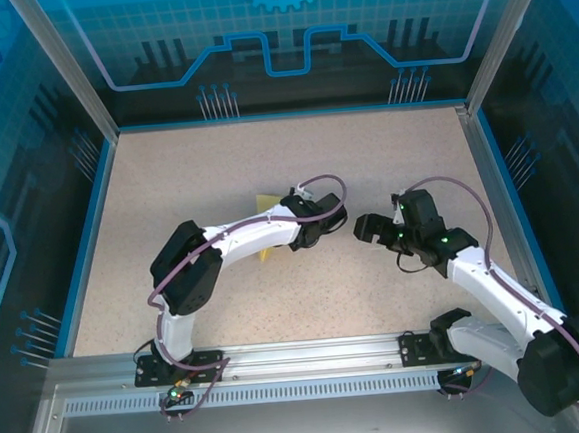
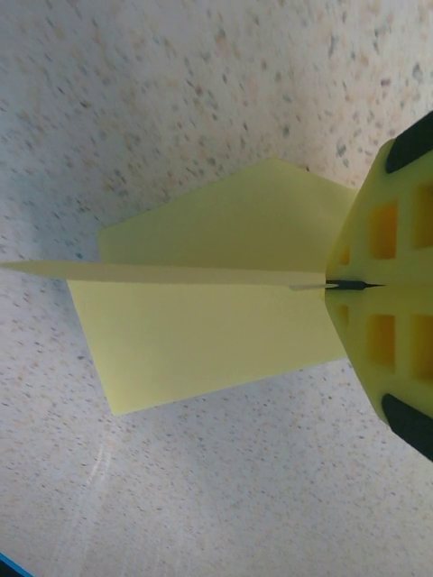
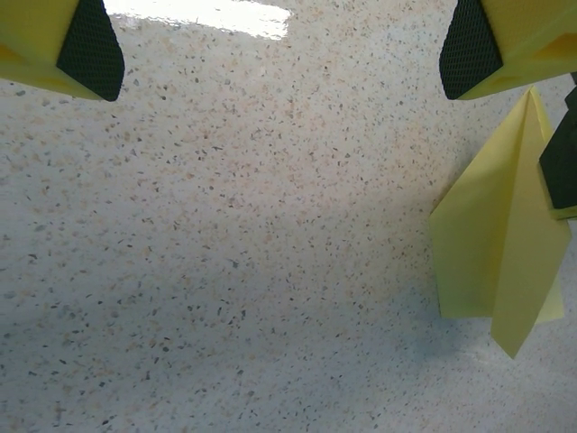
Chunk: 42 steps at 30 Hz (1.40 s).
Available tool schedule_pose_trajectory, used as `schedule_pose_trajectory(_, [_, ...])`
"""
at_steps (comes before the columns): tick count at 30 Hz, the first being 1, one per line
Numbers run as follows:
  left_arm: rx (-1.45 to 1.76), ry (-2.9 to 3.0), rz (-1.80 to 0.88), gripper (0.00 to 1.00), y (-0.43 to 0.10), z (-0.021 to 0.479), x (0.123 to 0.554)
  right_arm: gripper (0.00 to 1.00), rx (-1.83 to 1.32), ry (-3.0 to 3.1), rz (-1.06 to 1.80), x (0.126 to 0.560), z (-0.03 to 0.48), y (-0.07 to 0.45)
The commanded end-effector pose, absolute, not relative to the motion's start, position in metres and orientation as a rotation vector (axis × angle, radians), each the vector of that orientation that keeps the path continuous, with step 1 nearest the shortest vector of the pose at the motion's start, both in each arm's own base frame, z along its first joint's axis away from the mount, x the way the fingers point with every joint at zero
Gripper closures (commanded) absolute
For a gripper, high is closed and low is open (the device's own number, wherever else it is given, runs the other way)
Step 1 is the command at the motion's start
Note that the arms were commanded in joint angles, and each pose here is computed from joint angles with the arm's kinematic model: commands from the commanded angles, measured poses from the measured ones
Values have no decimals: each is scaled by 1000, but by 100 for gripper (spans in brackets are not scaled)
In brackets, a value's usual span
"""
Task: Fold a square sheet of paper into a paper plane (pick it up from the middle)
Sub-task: Turn over the paper at the center of the table.
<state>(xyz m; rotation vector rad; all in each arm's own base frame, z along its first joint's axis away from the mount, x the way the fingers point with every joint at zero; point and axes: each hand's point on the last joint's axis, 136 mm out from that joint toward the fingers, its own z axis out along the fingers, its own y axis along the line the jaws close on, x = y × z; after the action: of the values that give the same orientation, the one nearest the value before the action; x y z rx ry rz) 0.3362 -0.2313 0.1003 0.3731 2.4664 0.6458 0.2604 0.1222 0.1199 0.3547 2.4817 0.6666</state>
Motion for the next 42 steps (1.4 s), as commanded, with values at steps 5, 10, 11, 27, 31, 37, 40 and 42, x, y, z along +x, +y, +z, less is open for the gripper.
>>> schedule_pose_trajectory(5, [343, 2392, 709, 95, -209, 139, 342, 6, 407, 2525, 677, 257, 105, 120])
schedule_pose_trajectory(10, [288, 2324, 843, 95, -163, 167, 344, 6, 399, 2523, 690, 262, 106, 123])
schedule_pose_trajectory(11, [284, 2317, 864, 95, -157, 169, 345, 6, 396, 2527, 692, 262, 105, 124])
schedule_pose_trajectory(27, [394, 2413, 980, 95, -156, 99, 353, 6, 405, 2533, 675, 264, 105, 120])
schedule_pose_trajectory(31, [395, 2470, 825, 94, -180, 87, 351, 6, 414, 2536, 668, 264, 103, 118])
schedule_pose_trajectory(37, [393, 2555, 575, 93, -218, 67, 349, 6, 420, 2543, 665, 265, 101, 118])
schedule_pose_trajectory(40, [381, 2592, 505, 88, -228, 58, 348, 6, 419, 2544, 666, 266, 101, 118])
schedule_pose_trajectory(42, [373, 2620, 430, 78, -236, 57, 345, 6, 422, 2545, 663, 266, 100, 117])
